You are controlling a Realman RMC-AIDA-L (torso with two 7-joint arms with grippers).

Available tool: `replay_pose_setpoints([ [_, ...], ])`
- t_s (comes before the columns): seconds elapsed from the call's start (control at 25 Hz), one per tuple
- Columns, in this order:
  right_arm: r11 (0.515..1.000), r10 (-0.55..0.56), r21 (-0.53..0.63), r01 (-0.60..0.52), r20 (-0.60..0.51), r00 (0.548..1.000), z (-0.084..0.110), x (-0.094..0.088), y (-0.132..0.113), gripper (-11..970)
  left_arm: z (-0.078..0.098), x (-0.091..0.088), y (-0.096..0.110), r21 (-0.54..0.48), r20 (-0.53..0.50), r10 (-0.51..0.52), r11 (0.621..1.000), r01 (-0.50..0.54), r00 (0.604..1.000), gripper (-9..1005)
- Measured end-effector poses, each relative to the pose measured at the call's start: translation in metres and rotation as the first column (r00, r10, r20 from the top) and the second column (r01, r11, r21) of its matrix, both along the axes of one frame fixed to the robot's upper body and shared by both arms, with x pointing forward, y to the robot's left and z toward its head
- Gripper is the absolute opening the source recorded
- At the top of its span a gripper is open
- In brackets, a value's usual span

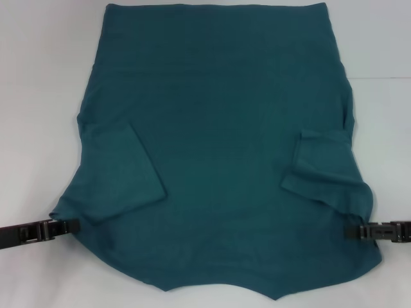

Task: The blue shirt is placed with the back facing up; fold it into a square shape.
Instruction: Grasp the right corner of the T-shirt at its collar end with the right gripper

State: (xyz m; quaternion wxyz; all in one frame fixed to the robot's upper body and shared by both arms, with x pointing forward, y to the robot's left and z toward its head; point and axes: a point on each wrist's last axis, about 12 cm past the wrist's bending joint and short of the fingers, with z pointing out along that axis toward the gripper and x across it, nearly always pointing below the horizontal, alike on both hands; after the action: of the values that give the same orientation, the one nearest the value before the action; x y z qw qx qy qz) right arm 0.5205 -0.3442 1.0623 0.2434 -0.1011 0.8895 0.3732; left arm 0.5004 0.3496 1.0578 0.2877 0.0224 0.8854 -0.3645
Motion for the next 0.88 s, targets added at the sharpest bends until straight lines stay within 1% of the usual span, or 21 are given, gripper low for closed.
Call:
replay_pose_setpoints([
  [0.2, 1.000, 0.017, -0.020, -0.017, -0.039, 0.999, -0.001, -0.002, -0.003, 895, 0.000, 0.000, 0.000, 0.000, 0.000, 0.000, 1.000, 0.000, 1.000, 3],
  [0.48, 0.999, 0.047, 0.008, -0.047, -0.044, 0.998, 0.003, -0.004, 0.000, 894, 0.002, 0.002, 0.000, 0.000, 0.004, 0.000, 1.000, 0.000, 1.000, 3],
  [0.88, 0.994, 0.106, 0.040, -0.104, -0.054, 0.993, 0.006, 0.005, 0.019, 894, 0.004, 0.006, -0.002, 0.000, 0.011, -0.002, 1.000, 0.002, 1.000, 3],
])
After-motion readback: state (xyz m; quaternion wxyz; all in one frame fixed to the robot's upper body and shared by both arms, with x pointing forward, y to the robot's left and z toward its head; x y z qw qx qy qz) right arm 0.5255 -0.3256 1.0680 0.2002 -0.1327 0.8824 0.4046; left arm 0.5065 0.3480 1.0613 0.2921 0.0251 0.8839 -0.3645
